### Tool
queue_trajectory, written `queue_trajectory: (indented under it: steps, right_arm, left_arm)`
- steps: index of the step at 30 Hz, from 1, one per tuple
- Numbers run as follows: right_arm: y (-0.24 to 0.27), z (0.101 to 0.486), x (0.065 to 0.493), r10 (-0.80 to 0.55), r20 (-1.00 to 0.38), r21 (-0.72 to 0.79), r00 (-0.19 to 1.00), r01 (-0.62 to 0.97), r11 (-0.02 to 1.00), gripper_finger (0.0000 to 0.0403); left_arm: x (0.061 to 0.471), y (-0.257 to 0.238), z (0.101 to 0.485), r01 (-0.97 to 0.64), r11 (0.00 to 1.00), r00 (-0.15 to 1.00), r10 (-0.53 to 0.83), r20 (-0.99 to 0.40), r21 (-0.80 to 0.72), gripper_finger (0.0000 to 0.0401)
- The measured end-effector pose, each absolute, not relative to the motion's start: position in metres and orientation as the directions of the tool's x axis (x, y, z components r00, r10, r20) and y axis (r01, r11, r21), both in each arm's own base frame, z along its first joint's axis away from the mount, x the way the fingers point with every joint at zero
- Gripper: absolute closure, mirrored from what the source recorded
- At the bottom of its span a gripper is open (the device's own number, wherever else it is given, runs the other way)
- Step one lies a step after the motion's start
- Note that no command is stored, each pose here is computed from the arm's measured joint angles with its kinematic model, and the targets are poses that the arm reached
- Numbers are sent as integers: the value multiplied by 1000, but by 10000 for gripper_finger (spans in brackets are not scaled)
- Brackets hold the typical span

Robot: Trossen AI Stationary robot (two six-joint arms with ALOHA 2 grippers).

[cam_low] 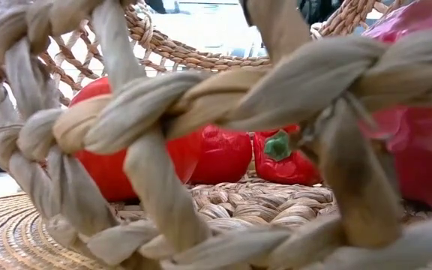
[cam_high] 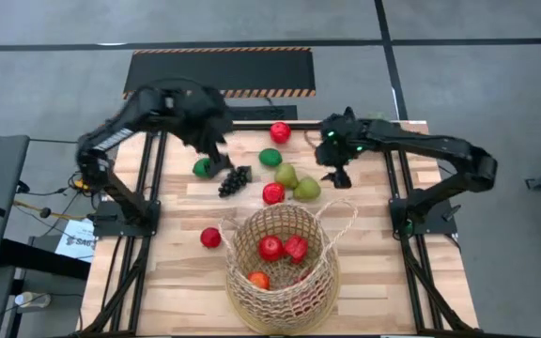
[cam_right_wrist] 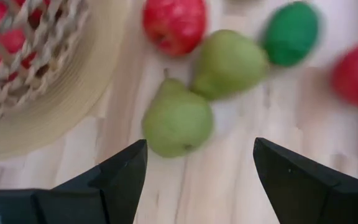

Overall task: Build produce basket
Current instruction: Put the pear into the basket

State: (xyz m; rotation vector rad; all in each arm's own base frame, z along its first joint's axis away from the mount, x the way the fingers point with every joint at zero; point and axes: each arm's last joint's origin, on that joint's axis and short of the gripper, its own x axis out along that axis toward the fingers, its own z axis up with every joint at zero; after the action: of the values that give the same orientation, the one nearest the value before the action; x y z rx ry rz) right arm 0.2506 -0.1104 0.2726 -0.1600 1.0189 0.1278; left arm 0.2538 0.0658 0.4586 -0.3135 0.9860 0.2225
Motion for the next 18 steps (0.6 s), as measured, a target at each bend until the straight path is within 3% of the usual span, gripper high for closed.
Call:
queue_trajectory:
  steps: [7,13,18]
  right_arm:
    - [-108,233,288,87,-877,-51,472,-272,961,92]
    - [-105,201,299,115,-928,-10,355,-333,943,92]
    - [-109,185,308,131,-935,18,329,-324,946,92]
  left_arm:
    - [222,67,483,-420,903,611,213,-763,-84,14]
    - [218,66,484,-432,898,611,223,-760,-84,14]
    - [221,67,478,-426,902,592,218,-776,-72,14]
